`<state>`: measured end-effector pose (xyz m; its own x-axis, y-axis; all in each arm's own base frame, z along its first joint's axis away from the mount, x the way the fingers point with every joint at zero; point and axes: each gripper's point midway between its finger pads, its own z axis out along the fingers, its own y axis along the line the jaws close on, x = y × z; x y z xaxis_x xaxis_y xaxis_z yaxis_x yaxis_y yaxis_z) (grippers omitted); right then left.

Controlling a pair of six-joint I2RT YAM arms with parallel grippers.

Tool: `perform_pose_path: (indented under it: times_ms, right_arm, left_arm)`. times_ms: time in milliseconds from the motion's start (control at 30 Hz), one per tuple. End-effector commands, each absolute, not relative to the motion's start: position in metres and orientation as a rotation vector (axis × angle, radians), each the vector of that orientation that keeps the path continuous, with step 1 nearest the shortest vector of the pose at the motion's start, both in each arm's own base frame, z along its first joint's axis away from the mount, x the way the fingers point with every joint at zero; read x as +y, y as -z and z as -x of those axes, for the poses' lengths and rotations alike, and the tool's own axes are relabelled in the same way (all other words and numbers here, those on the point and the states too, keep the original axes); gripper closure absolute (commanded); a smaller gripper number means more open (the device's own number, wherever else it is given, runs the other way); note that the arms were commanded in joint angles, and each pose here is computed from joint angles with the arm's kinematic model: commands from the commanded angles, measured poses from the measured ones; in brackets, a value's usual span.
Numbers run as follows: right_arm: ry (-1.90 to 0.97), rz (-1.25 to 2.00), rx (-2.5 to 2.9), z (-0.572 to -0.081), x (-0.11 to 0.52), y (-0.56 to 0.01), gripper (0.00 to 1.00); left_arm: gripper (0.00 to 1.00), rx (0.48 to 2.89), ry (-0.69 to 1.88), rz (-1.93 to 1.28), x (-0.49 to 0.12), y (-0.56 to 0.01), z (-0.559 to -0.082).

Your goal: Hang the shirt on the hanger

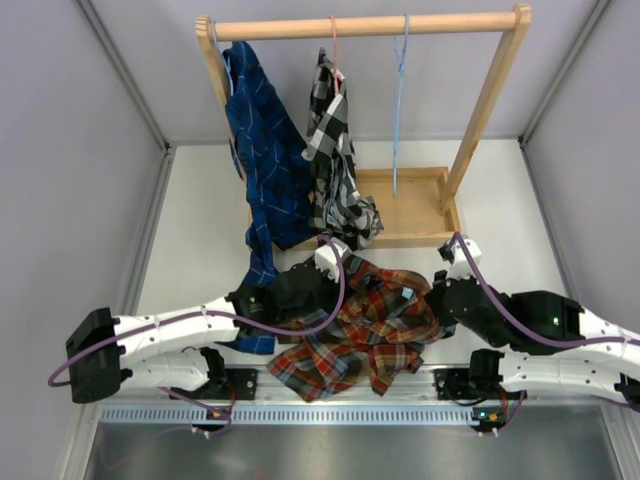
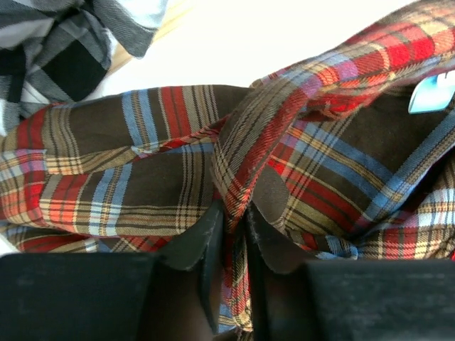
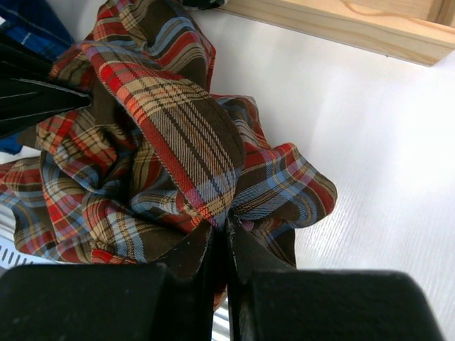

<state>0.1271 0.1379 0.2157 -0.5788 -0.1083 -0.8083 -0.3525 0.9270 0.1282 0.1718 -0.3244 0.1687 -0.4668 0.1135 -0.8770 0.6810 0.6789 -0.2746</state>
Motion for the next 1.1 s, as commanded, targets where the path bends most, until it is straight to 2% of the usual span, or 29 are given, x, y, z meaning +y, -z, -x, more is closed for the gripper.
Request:
perform_pose_path:
  times_ms: [0, 67, 100, 200, 233, 267, 333, 467, 667, 933, 1067]
  right_arm:
    - [-0.438, 0.309, 2.125, -0.131, 0.151, -0.236, 0.96]
    - [-0.439, 0.307, 2.111, -0.133, 0.152, -0.240, 0.95]
    - [-0.459, 0.304, 2.094, -0.134, 0.154, -0.246, 0.87]
    - [-0.499, 0.286, 2.048, -0.137, 0.157, -0.264, 0.44]
    - [-0.495, 0.286, 2.037, -0.139, 0.159, -0.270, 0.36]
    - [-0.519, 0.259, 2.000, -0.142, 0.159, -0.292, 0.33]
    - [-0.454, 0.273, 1.964, -0.152, 0.162, -0.312, 0.32]
    - [-0.395, 0.220, 1.852, -0.176, 0.168, -0.389, 0.27]
    - [-0.288, 0.234, 1.876, -0.243, 0.188, -0.434, 0.27]
    - [-0.203, 0.217, 1.894, -0.316, 0.206, -0.448, 0.36]
    - [-0.108, 0.183, 1.909, -0.340, 0.196, -0.439, 0.49]
  left_arm:
    - [0.80, 1.943, 0.850, -0.655, -0.333, -0.171, -0.166]
    - [1.00, 1.944, 0.876, -0.662, -0.335, -0.171, -0.162]
    - [1.00, 1.945, 0.890, -0.662, -0.336, -0.171, -0.160]
    - [1.00, 1.935, 0.921, -0.630, -0.334, -0.179, -0.158]
    - [1.00, 1.929, 0.924, -0.615, -0.332, -0.182, -0.159]
    - [1.00, 1.923, 0.941, -0.592, -0.331, -0.188, -0.158]
    - [1.00, 1.920, 0.951, -0.568, -0.329, -0.191, -0.158]
    - [1.00, 1.931, 1.000, -0.515, -0.328, -0.196, -0.155]
    - [1.00, 1.936, 1.028, -0.478, -0.322, -0.195, -0.151]
    - [1.00, 1.951, 1.042, -0.488, -0.317, -0.187, -0.144]
    - [1.00, 1.967, 1.034, -0.481, -0.315, -0.181, -0.144]
